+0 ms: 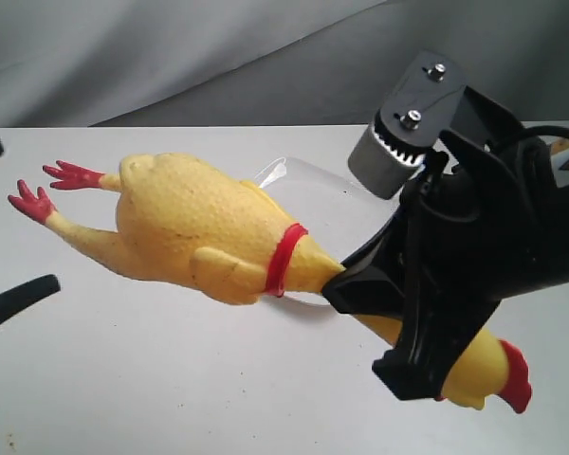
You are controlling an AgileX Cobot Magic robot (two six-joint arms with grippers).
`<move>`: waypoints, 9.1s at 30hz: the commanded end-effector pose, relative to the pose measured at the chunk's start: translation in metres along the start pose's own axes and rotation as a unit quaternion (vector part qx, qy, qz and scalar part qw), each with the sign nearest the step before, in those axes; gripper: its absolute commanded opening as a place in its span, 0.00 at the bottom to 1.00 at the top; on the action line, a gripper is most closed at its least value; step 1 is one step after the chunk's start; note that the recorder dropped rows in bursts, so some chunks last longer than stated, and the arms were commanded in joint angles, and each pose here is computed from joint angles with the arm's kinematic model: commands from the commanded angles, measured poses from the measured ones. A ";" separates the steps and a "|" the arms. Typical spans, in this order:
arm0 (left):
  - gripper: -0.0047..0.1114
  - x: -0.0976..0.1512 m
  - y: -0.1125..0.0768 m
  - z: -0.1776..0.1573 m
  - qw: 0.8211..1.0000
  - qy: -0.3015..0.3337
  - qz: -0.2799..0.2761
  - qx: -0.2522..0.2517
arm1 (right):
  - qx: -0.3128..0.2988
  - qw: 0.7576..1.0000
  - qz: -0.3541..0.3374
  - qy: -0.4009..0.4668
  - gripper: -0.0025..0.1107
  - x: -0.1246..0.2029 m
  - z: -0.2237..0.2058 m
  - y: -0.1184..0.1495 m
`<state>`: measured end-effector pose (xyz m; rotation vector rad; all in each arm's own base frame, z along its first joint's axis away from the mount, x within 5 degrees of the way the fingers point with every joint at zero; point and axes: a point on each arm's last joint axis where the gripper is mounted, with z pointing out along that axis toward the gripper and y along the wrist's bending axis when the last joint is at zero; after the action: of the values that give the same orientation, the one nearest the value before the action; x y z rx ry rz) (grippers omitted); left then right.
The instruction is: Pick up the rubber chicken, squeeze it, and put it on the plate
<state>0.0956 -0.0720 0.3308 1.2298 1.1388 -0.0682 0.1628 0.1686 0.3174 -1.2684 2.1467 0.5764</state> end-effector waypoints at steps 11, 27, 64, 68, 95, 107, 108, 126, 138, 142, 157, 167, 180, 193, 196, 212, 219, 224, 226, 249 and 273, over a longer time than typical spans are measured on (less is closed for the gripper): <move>0.56 0.039 0.028 0.022 0.911 0.219 0.339 -0.083 | -0.008 0.999 0.050 -0.002 0.02 0.003 0.008 -0.026; 0.67 0.028 -0.024 0.039 0.960 0.163 0.225 -0.016 | -0.031 0.998 0.053 -0.020 0.02 0.000 0.008 -0.022; 0.60 0.028 -0.037 0.082 0.927 0.162 0.337 0.040 | -0.151 0.988 0.036 -0.023 0.02 -0.002 0.004 0.000; 0.60 0.027 -0.037 0.083 0.927 0.159 0.336 0.042 | -0.152 0.987 0.036 -0.023 0.02 -0.002 0.004 0.000; 0.36 0.043 -0.047 0.099 0.914 0.199 0.346 0.073 | -0.150 0.988 0.027 -0.024 0.02 -0.002 0.004 0.000; 0.65 0.041 -0.041 0.096 0.915 0.208 0.341 0.052 | -0.146 0.989 0.024 -0.022 0.02 -0.001 0.005 -0.001; 0.65 0.038 -0.038 0.094 0.919 0.205 0.335 0.043 | -0.146 0.989 0.024 -0.022 0.02 -0.001 0.005 -0.001; 0.14 0.023 -0.038 0.095 0.952 0.152 0.261 0.047 | -0.144 0.989 0.024 -0.023 0.02 -0.001 0.005 -0.001; 0.57 0.023 -0.038 0.095 0.952 0.151 0.262 0.048 | -0.142 0.989 0.024 -0.024 0.02 -0.002 0.005 -0.002; 0.77 0.024 -0.036 0.095 0.954 0.161 0.249 0.036 | -0.141 0.989 0.024 -0.025 0.02 -0.002 0.005 -0.002; 0.04 0.024 -0.036 0.095 0.953 0.163 0.251 0.035 | -0.140 0.990 0.025 -0.026 0.02 -0.002 0.005 -0.002; 0.04 0.026 -0.041 0.094 0.968 0.169 0.176 0.055 | -0.140 0.990 0.025 -0.026 0.02 -0.002 0.005 -0.002; 0.29 0.026 -0.041 0.094 0.959 0.169 0.220 0.064 | -0.120 0.992 0.037 -0.035 0.02 -0.004 0.006 -0.006; 0.74 0.029 -0.040 0.093 0.965 0.190 0.173 0.051 | -0.123 0.991 0.041 -0.035 0.02 -0.004 0.006 -0.005; 0.66 0.025 -0.044 0.092 0.964 0.189 0.181 0.053 | -0.114 0.992 0.050 -0.033 0.02 -0.003 0.006 -0.007; 0.05 0.023 -0.052 0.088 0.957 0.224 0.174 0.055 | -0.089 0.994 0.061 -0.034 0.02 -0.004 0.007 -0.012; 0.58 0.021 -0.050 0.089 0.949 0.213 0.227 0.053 | -0.089 0.994 0.061 -0.034 0.02 -0.004 0.007 -0.012; 0.79 0.023 -0.048 0.088 0.954 0.227 0.193 0.037 | -0.089 0.994 0.061 -0.034 0.02 -0.004 0.007 -0.012; 0.74 0.023 -0.048 0.088 0.954 0.225 0.193 0.038 | -0.089 0.994 0.061 -0.034 0.02 -0.004 0.007 -0.012; 0.80 0.024 -0.030 0.084 0.942 0.276 0.187 -0.043 | -0.048 0.995 0.061 -0.062 0.02 -0.008 0.007 -0.019; 0.04 -0.019 0.020 0.024 0.974 0.172 -0.056 -0.137 | 0.164 0.967 0.194 0.019 0.02 0.021 0.168 -0.178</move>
<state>0.1150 -0.0917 0.3540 0.9585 1.4664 0.2442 0.3517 0.1796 0.1707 -0.6929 2.4056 0.3369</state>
